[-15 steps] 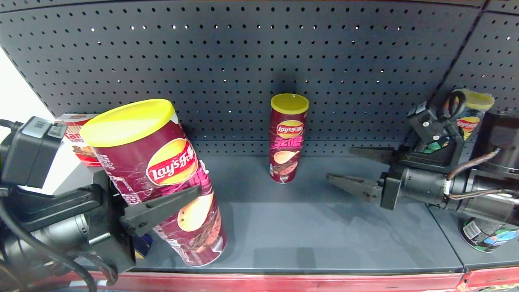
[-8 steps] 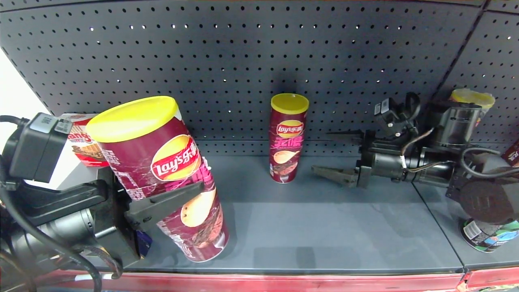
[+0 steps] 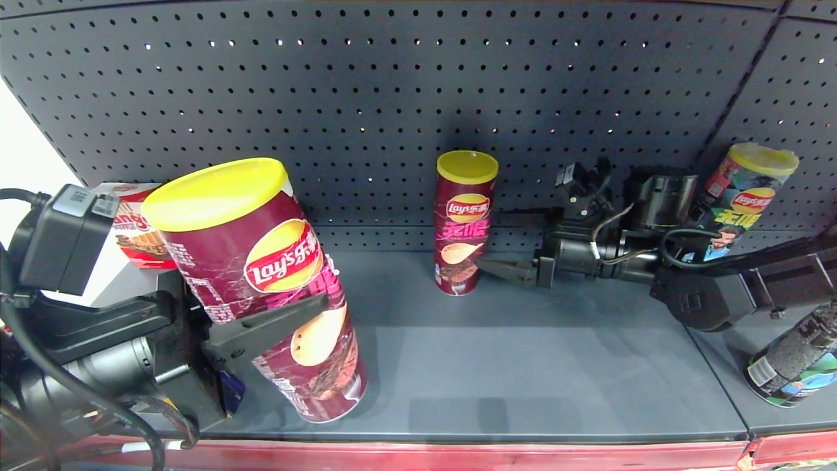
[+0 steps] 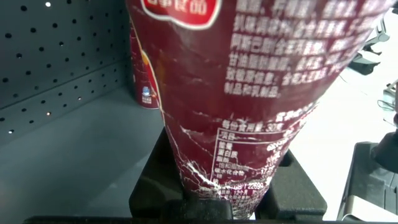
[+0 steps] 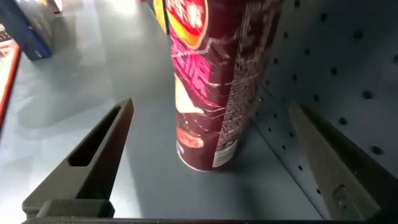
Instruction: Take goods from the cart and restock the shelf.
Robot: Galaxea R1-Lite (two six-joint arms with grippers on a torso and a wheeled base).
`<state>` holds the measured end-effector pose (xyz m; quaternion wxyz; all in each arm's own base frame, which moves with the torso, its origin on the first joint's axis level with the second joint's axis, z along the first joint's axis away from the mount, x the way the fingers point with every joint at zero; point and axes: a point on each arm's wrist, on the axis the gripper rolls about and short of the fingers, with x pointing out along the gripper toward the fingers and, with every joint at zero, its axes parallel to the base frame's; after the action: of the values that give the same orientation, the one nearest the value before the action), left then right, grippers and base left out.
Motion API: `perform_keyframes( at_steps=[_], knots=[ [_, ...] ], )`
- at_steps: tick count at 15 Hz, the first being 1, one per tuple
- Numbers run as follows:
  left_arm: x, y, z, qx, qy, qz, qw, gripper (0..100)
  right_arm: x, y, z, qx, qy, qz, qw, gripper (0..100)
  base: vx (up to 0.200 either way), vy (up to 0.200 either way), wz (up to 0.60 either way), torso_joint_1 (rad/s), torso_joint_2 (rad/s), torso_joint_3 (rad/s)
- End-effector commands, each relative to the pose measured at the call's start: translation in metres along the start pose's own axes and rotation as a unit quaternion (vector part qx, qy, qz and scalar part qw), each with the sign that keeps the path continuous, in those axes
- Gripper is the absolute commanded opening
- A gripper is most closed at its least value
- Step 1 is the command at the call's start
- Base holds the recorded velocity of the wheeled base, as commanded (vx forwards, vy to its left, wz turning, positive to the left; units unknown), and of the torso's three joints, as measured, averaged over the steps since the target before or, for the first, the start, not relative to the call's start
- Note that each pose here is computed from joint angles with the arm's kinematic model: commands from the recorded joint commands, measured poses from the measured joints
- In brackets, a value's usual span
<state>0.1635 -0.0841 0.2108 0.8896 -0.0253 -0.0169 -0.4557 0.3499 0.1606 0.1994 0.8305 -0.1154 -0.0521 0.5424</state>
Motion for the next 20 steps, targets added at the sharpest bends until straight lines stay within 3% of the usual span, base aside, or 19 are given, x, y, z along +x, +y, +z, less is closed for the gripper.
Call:
perform_keyframes(
  at_steps=[1, 10, 13, 20],
  knots=[
    [0.000, 0.000, 0.000, -0.001, 0.001, 0.000, 1.0000, 0, 0.011, 0.002, -0.009, 0.007, 0.005, 0.009, 1.000, 100, 0.000, 0.000, 0.00, 0.000, 0.00, 0.000],
    [-0.002, 0.002, -0.001, -0.001, 0.001, 0.007, 1.0000, 0, 0.011, 0.023, -0.013, 0.020, 0.022, 0.015, 0.999, 100, 0.000, 0.000, 0.00, 0.000, 0.00, 0.000],
    [-0.002, 0.002, -0.001, -0.001, 0.001, 0.007, 1.0000, 0, 0.013, 0.020, -0.015, 0.021, 0.029, -0.006, 0.999, 100, 0.000, 0.000, 0.00, 0.000, 0.00, 0.000],
    [-0.002, 0.002, -0.002, -0.002, 0.003, 0.008, 1.0000, 0, 0.040, 0.001, -0.013, 0.025, -0.001, -0.010, 1.000, 100, 0.000, 0.000, 0.00, 0.000, 0.00, 0.000]
  ],
)
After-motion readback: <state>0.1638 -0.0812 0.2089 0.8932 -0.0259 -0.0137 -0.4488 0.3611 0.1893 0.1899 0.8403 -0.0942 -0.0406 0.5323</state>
